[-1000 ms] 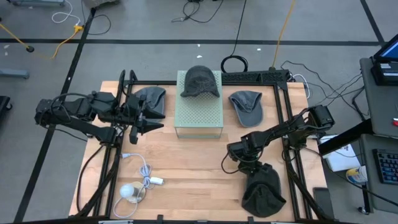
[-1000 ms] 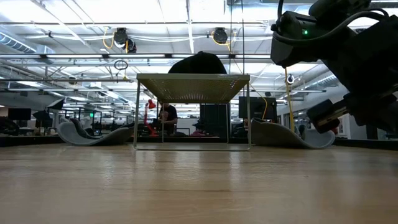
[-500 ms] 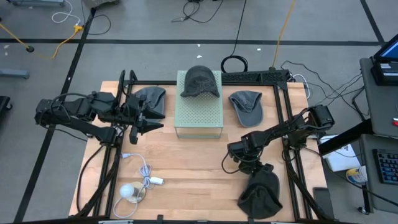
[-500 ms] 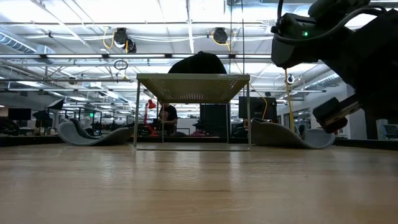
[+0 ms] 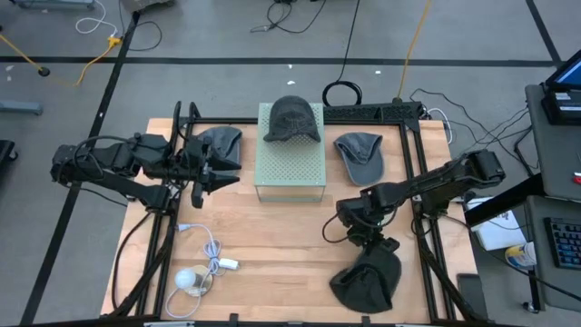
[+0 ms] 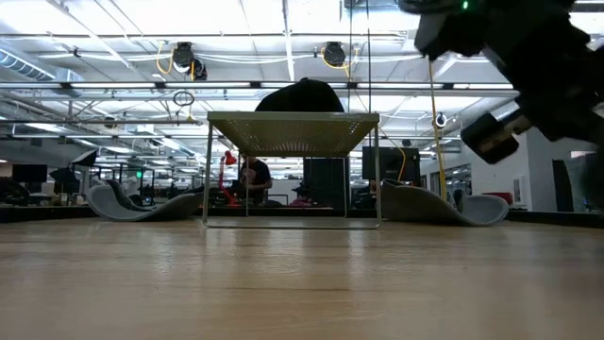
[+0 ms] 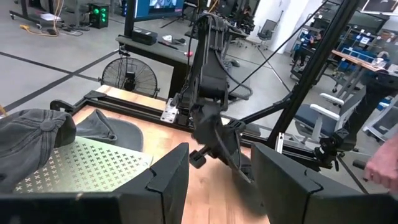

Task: Pick & Place hat
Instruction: Stack the black cap on top of the black cap on the shelf

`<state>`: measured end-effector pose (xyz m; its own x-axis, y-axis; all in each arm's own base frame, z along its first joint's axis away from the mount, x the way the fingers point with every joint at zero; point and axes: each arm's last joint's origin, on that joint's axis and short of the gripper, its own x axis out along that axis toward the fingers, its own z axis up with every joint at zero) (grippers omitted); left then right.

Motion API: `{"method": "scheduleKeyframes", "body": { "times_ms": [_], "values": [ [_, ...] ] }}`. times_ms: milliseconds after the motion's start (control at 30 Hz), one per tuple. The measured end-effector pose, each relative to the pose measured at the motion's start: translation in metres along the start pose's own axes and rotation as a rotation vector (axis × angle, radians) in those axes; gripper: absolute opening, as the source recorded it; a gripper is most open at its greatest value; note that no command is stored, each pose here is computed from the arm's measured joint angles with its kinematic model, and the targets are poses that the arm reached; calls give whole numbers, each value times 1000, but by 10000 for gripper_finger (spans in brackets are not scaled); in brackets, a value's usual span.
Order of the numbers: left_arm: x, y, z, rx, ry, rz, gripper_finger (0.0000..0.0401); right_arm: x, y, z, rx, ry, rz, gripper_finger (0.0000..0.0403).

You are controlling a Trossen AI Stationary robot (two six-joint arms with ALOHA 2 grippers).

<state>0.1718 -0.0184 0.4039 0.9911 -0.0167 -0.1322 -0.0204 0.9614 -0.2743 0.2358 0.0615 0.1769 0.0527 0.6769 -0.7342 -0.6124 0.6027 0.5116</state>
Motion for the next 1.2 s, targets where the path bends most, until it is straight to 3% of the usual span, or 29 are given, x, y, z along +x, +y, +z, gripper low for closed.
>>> {"method": "scheduleKeyframes", "body": {
  "times_ms": [433,800,1200],
  "values": [
    [0,2,1,-1,-21,68,175,-48,36,0,108,-158,-295,5],
    [0,2,1,-16,-24,74,175,-77,52,3,216,-396,-579,5],
    [0,2,1,-26,-24,74,175,-97,56,21,163,-676,-770,6]
  ]
}}
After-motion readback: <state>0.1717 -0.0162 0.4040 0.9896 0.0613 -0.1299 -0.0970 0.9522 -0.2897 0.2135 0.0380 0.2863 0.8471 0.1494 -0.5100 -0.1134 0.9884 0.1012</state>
